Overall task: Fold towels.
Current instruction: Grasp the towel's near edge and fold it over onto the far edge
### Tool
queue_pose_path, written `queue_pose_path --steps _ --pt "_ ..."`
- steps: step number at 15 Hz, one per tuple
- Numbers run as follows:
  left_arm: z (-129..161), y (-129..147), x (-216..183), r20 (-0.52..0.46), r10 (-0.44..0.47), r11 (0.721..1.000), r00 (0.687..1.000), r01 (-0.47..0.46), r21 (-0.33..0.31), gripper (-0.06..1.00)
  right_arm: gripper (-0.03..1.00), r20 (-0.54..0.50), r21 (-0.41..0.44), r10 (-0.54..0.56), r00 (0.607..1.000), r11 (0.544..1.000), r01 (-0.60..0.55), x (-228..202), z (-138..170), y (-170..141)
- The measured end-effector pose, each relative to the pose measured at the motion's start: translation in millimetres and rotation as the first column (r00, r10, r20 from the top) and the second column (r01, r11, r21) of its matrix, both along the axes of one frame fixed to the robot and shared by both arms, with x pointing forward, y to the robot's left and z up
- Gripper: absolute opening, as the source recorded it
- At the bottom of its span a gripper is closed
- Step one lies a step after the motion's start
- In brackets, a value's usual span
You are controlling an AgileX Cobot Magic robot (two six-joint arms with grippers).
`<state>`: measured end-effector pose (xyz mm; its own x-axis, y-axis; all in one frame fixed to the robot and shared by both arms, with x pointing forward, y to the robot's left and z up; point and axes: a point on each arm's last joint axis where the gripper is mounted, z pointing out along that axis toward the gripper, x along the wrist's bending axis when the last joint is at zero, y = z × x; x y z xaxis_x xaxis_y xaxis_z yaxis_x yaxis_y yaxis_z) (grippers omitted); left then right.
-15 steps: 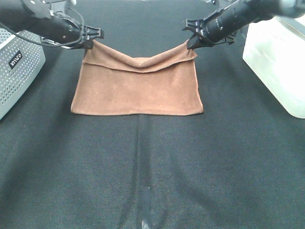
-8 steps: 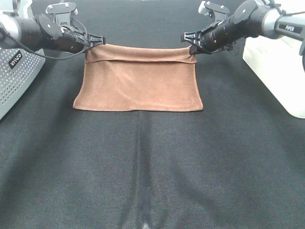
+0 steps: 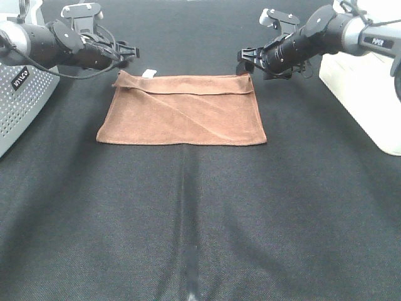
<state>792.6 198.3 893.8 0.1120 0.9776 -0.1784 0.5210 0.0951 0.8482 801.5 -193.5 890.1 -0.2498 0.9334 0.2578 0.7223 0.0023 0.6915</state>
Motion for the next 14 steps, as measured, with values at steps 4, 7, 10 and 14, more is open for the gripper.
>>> queue_pose_path --steps 4,7,10,14 --pt "-7 1 -13 -0.204 -0.127 0.991 0.971 0.134 0.023 0.79 0.8 -0.159 -0.067 0.14 0.977 0.986 -0.152 -21 27 2" --pt "7 15 -26 -0.373 -0.174 0.985 0.911 0.167 -0.05 0.79 0.8 -0.38 -0.053 0.116 0.918 0.988 -0.147 -38 23 -1" --pt "-1 20 -42 -0.574 -0.175 0.983 0.8 0.105 -0.153 0.76 0.8 -0.537 -0.042 0.105 0.837 0.988 -0.151 -53 19 -2" --pt "-5 19 -54 -0.689 -0.168 0.98 0.705 0.044 -0.193 0.75 0.8 -0.557 -0.046 0.11 0.824 0.986 -0.162 -55 19 -3"
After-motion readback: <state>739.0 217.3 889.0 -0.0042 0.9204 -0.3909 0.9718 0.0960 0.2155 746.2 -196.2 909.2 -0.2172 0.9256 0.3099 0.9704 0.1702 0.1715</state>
